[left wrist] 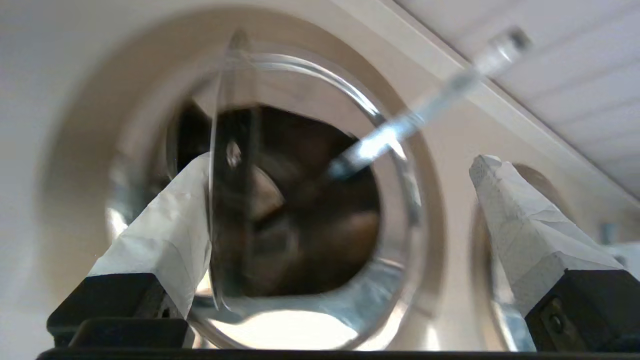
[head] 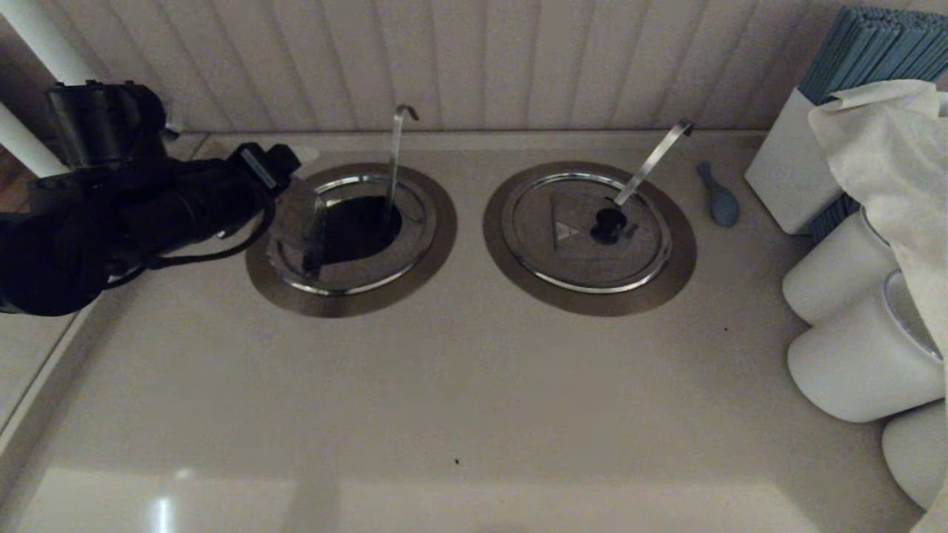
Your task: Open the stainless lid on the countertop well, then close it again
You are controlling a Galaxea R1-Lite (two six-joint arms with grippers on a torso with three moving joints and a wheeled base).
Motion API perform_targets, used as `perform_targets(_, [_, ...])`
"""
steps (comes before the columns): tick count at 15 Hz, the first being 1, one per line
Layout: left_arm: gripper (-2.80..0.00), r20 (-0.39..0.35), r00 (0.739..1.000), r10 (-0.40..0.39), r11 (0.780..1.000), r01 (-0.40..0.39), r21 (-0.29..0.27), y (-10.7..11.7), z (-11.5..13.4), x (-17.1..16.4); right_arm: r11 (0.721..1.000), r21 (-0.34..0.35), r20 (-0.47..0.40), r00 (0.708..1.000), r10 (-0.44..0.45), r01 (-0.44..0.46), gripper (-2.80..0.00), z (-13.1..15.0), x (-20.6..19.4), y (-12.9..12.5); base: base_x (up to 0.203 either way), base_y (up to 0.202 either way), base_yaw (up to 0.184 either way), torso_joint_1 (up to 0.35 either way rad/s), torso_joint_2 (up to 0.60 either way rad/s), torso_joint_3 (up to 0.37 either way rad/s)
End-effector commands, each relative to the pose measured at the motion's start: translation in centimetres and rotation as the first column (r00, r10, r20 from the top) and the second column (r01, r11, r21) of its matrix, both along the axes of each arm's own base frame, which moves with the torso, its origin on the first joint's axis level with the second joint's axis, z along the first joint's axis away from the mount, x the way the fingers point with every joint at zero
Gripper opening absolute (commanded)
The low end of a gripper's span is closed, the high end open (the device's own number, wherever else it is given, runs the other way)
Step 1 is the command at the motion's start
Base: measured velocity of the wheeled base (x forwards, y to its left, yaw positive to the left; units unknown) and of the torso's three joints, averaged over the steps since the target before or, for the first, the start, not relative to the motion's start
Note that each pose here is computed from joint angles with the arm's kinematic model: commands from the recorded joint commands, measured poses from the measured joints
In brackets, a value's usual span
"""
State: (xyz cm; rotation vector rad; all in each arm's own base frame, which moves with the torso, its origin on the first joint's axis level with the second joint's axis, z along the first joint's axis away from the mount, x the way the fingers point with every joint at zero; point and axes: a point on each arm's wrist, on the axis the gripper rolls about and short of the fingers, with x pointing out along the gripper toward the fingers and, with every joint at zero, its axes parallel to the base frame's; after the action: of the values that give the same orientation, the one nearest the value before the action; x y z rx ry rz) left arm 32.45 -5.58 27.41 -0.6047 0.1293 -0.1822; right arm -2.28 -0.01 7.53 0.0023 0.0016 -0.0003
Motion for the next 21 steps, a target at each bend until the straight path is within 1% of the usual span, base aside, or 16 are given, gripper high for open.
perform_targets(1, [0.00, 0.005, 0.999, -0.034, 0.999, 0.034, -0.015, -1.0, 0.3, -0.5, 1.000, -0.001, -0.001, 1.000, 0.000, 0.000, 0.00, 0.0, 0.0, 0.0, 0.000, 0.000, 0.000, 0.000, 0.00, 0.000])
perform_targets(3, [0.00, -0.010, 0.997, -0.073, 0.997, 0.073, -0.015, -2.5, 0.0, -1.0, 1.000, 0.000, -0.001, 1.000, 0.000, 0.000, 0.00, 0.0, 0.0, 0.0, 0.000, 0.000, 0.000, 0.000, 0.00, 0.000])
perform_targets(5, [0.00, -0.028, 0.997, -0.069, 0.998, 0.069, -0.006, -4.2, -0.7, -1.4, 1.000, 0.001, -0.001, 1.000, 0.000, 0.000, 0.00, 0.0, 0.0, 0.0, 0.000, 0.000, 0.000, 0.000, 0.00, 0.000])
perform_targets(6, [0.00, -0.028, 0.997, -0.065, 0.998, 0.065, -0.004, -4.7, -0.7, -1.6, 1.000, 0.001, -0.001, 1.000, 0.000, 0.000, 0.00, 0.0, 0.0, 0.0, 0.000, 0.000, 0.000, 0.000, 0.00, 0.000])
perform_targets(8, [0.00, -0.011, 0.998, -0.066, 0.998, 0.066, -0.007, -4.7, -0.1, -1.8, 1.000, -0.001, -0.001, 1.000, 0.000, 0.000, 0.00, 0.0, 0.0, 0.0, 0.000, 0.000, 0.000, 0.000, 0.00, 0.000])
perform_targets(13, [0.00, -0.001, 0.997, -0.073, 0.997, 0.073, -0.010, -4.8, 0.3, -2.4, 1.000, -0.001, -0.001, 1.000, 0.000, 0.000, 0.00, 0.0, 0.0, 0.0, 0.000, 0.000, 0.000, 0.000, 0.00, 0.000])
perform_targets(14, [0.00, 0.003, 0.997, -0.072, 0.997, 0.072, -0.003, -4.7, 0.4, -2.5, 1.000, 0.000, 0.000, 1.000, 0.000, 0.000, 0.00, 0.0, 0.0, 0.0, 0.000, 0.000, 0.000, 0.000, 0.00, 0.000])
perform_targets(15, [0.00, 0.007, 0.997, -0.073, 0.997, 0.073, 0.011, -4.6, 0.6, -2.8, 1.000, 0.001, -0.001, 1.000, 0.000, 0.000, 0.00, 0.0, 0.0, 0.0, 0.000, 0.000, 0.000, 0.000, 0.00, 0.000])
perform_targets(17, [0.00, 0.016, 0.997, -0.078, 0.992, 0.076, 0.096, -4.2, 1.2, -3.9, 1.000, 0.000, -0.001, 1.000, 0.000, 0.000, 0.00, 0.0, 0.0, 0.0, 0.000, 0.000, 0.000, 0.000, 0.00, 0.000])
perform_targets(18, [0.00, 0.027, 0.997, -0.078, 0.990, 0.074, 0.119, -3.9, 1.5, -4.8, 1.000, 0.001, -0.001, 1.000, 0.000, 0.000, 0.00, 0.0, 0.0, 0.0, 0.000, 0.000, 0.000, 0.000, 0.00, 0.000])
perform_targets(19, [0.00, 0.048, 0.996, -0.079, 0.987, 0.072, 0.144, -3.4, 2.0, -6.1, 1.000, -0.001, -0.001, 1.000, 0.000, 0.000, 0.00, 0.0, 0.0, 0.0, 0.000, 0.000, 0.000, 0.000, 0.00, 0.000])
perform_targets(20, [0.00, 0.070, 0.994, -0.082, 0.981, 0.068, 0.183, -2.8, 2.5, -7.7, 1.000, -0.001, -0.001, 1.000, 0.000, 0.000, 0.00, 0.0, 0.0, 0.0, 0.000, 0.000, 0.000, 0.000, 0.00, 0.000])
perform_targets(21, [0.00, 0.078, 0.993, -0.088, 0.968, 0.067, 0.240, -2.2, 2.5, -9.6, 1.000, -0.001, -0.001, 1.000, 0.000, 0.000, 0.00, 0.0, 0.0, 0.0, 0.000, 0.000, 0.000, 0.000, 0.00, 0.000])
